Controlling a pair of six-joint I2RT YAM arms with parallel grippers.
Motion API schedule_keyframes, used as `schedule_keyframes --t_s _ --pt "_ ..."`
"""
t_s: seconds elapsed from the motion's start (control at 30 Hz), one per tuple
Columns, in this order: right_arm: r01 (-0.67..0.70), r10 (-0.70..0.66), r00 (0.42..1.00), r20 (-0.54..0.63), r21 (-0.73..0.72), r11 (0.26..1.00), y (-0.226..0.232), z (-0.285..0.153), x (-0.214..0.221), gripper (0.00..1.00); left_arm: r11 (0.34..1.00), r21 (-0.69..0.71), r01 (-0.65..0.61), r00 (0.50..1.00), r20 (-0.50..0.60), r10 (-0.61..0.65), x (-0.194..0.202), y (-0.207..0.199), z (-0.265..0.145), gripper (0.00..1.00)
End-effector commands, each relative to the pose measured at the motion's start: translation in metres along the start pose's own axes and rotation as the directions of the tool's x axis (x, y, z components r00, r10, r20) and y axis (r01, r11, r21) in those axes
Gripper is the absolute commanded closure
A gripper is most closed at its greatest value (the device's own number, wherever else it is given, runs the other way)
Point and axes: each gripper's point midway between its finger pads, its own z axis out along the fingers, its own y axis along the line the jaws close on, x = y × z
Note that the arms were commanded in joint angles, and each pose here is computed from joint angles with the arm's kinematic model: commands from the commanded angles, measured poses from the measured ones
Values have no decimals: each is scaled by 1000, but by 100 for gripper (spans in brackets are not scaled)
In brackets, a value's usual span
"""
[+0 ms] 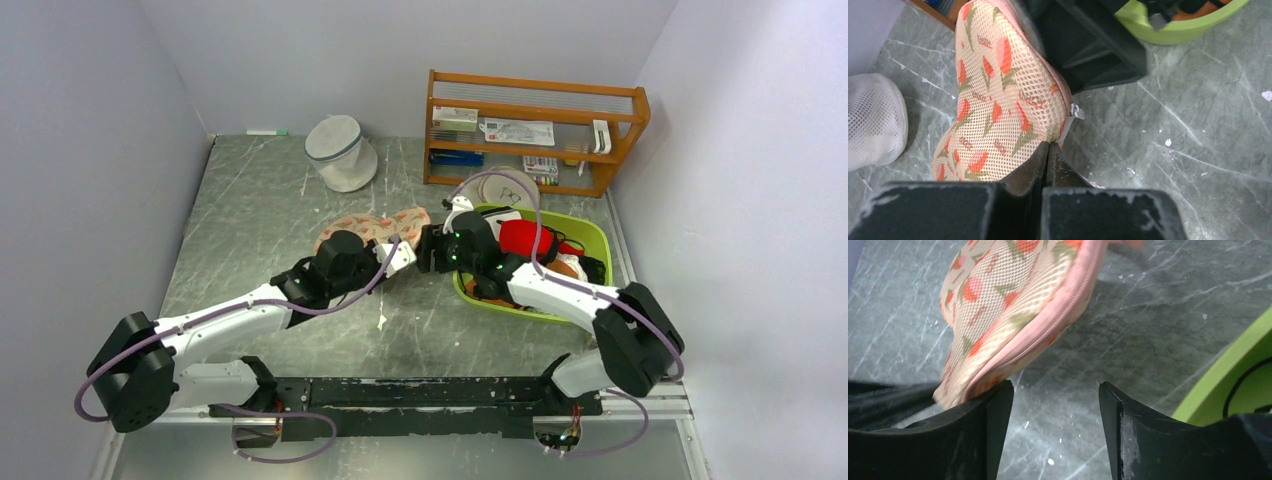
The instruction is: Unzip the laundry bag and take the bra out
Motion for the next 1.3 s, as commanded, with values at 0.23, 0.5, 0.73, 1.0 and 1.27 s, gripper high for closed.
schedule_keyframes --t_s 0.23,0.5,0.73,1.0,1.27 --pt "77 -64 996 60 -256 964 31 -53 18 35 996 27 86 992 93 -88 -37 13 6 93" --pt "0 36 995 97 -350 937 67 -47 16 48 995 33 92 992 80 -94 -34 11 9 93" --pt "-50 82 972 220 -145 988 55 -30 5 49 994 44 98 992 78 -101 -34 9 11 93" --pt "-59 75 959 275 -67 996 48 -25 -2 58 994 46 99 992 78 -102 -33 8 12 93" --pt "-74 94 959 269 -84 994 51 -20 2 66 994 48 102 992 77 -105 -33 8 13 93"
